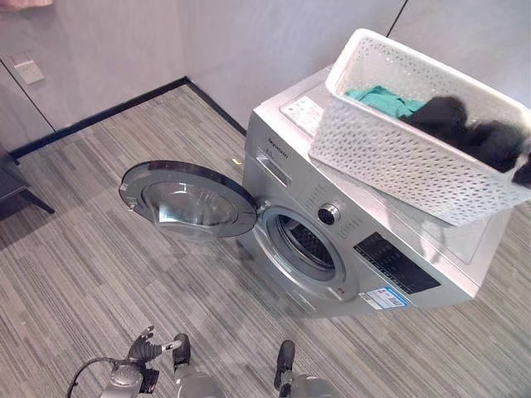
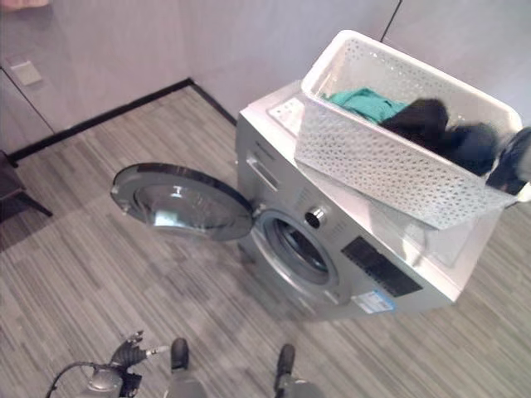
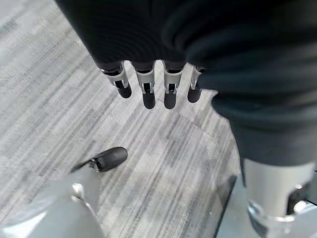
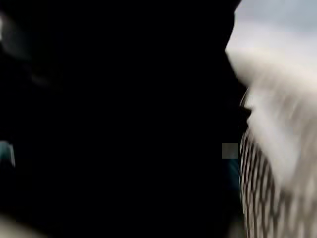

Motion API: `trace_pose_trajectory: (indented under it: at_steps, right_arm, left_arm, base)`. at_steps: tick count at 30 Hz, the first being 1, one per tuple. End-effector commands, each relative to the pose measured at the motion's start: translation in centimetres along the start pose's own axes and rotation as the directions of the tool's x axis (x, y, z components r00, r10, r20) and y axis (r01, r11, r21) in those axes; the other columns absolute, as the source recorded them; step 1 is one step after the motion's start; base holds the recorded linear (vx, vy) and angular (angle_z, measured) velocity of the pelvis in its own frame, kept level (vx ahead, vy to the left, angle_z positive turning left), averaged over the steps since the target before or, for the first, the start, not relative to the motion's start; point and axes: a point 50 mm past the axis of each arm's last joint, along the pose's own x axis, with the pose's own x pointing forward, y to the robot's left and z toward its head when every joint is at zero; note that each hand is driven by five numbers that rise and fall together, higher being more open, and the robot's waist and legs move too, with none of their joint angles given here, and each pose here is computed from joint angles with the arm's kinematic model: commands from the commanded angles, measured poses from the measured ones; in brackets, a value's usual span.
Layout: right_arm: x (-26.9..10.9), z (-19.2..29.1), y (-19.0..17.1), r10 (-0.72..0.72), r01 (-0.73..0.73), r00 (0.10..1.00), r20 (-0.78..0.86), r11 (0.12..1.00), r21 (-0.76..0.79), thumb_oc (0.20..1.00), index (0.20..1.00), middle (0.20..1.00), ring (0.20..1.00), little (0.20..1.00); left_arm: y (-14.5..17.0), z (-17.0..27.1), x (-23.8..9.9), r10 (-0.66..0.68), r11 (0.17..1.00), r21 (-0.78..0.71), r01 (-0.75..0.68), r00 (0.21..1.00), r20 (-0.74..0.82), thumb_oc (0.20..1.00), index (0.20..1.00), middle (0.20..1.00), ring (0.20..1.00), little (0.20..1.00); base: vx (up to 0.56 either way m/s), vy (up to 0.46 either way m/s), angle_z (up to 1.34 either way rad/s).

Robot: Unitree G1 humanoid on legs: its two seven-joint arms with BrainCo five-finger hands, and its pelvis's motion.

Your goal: Grab the laundry basket,head to the washer,open it,put in the laundry and shut it.

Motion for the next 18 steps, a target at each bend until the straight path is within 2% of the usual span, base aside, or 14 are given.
trace_pose_trajectory:
  at_steps: [1, 5, 6, 7, 8, 18]
  right_arm:
    - [-0.4, 1.5, -3.2, -0.150, 0.150, 0.987, 0.056, 0.989, 0.011, 0.200, 0.200, 0.200, 0.200, 0.200]
    - [-0.4, 1.5, -3.2, -0.150, 0.150, 0.987, 0.056, 0.989, 0.011, 0.200, 0.200, 0.200, 0.200, 0.200]
    - [-0.9, 0.8, -4.5, -0.248, 0.247, 0.968, 0.028, 0.969, 0.016, 0.200, 0.200, 0.200, 0.200, 0.200]
    - [-1.0, 0.5, -4.8, -0.279, 0.279, 0.960, 0.020, 0.960, 0.019, 0.200, 0.200, 0.200, 0.200, 0.200]
    - [-3.6, 0.4, -11.2, -0.682, 0.684, 0.729, -0.062, 0.729, 0.018, 0.200, 0.200, 0.200, 0.200, 0.200]
    - [-3.7, 0.6, -11.9, -0.709, 0.712, 0.701, -0.077, 0.702, 0.016, 0.200, 0.200, 0.200, 0.200, 0.200]
  left_arm:
    - [3.4, 2.7, 0.6, 0.083, 0.994, 0.061, -0.088, 0.994, 0.074, 1.000, 1.000, 1.000, 1.000, 1.000]
    - [3.4, 2.7, 0.6, 0.083, 0.994, 0.061, -0.088, 0.994, 0.074, 1.000, 1.000, 1.000, 1.000, 1.000]
    - [3.7, 2.1, 0.5, 0.097, 0.993, 0.058, -0.100, 0.994, 0.054, 1.000, 1.000, 1.000, 1.000, 1.000]
    - [3.8, 2.0, 0.5, 0.103, 0.993, 0.057, -0.106, 0.993, 0.049, 1.000, 1.000, 1.000, 1.000, 1.000]
    - [3.8, 0.0, 0.1, 0.164, 0.985, 0.060, -0.162, 0.986, -0.017, 1.000, 1.000, 1.000, 1.000, 1.000]
    - [3.5, -0.1, 0.1, 0.164, 0.985, 0.062, -0.163, 0.986, -0.022, 1.000, 1.000, 1.000, 1.000, 1.000]
  base:
    - [0.00, 0.000, 0.00]
    - [0.00, 0.000, 0.00]
    - [0.00, 0.000, 0.00]
    - [0.15, 0.000, 0.00]
    - [0.14, 0.000, 0.01]
    - [0.01, 0.001, 0.03]
